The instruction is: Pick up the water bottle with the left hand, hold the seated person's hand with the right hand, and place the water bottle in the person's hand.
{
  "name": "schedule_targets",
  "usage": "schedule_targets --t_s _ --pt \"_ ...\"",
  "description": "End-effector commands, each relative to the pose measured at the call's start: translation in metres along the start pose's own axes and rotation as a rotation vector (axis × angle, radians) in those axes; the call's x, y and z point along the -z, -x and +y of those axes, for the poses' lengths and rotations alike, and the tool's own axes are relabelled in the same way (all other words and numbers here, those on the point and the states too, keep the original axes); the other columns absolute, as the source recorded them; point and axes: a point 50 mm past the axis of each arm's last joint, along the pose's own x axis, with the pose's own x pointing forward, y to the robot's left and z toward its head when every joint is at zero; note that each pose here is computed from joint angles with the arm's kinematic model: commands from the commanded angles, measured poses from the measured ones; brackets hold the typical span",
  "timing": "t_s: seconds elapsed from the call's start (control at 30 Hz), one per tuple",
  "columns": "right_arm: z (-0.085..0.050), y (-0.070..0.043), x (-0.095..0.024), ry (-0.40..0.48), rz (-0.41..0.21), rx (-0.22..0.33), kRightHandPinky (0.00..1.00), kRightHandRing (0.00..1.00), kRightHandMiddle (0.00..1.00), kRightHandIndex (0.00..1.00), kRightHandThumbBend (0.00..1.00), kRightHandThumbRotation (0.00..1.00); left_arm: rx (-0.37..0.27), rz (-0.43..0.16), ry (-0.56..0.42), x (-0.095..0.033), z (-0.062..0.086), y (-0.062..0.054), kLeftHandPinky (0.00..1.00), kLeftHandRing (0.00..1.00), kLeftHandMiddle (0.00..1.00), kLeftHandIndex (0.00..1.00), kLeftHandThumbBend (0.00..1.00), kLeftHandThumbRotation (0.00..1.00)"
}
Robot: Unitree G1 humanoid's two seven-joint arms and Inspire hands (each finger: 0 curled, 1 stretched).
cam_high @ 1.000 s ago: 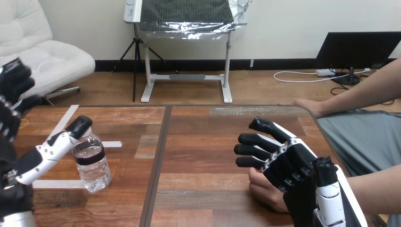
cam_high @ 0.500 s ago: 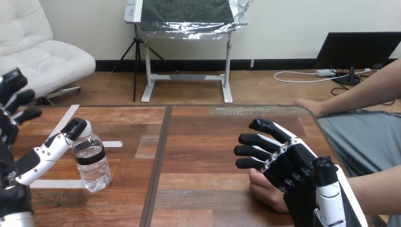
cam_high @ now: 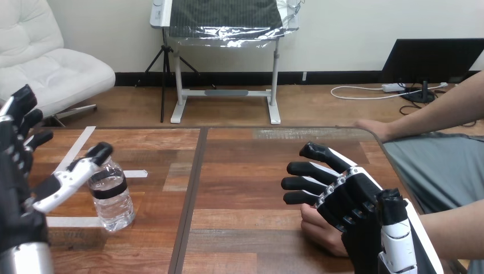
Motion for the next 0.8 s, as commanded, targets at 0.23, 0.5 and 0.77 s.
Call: schedule_targets --t_s 0.23,0.5,0.77 --pt "-0.002 -0.012 -0.006 0.010 -0.067 -0.015 0.65 0.72 0.76 0.80 0.52 1.00 0.056 -0.007 -0.046 0.006 -0.014 -0.032 0.97 0.96 0.95 0.94 0.98 0.05" --pt "-0.002 -0.012 -0.007 0.010 -0.070 -0.017 0.64 0.71 0.76 0.80 0.52 1.00 0.076 0.036 -0.064 0.018 -0.019 -0.040 1.00 0.97 0.96 0.96 0.99 0.07" --pt "-0.002 -0.012 -0.007 0.014 -0.071 -0.017 0.64 0.71 0.76 0.80 0.52 1.00 0.094 0.087 -0.095 0.029 -0.023 -0.046 1.00 0.99 0.99 0.99 1.00 0.12"
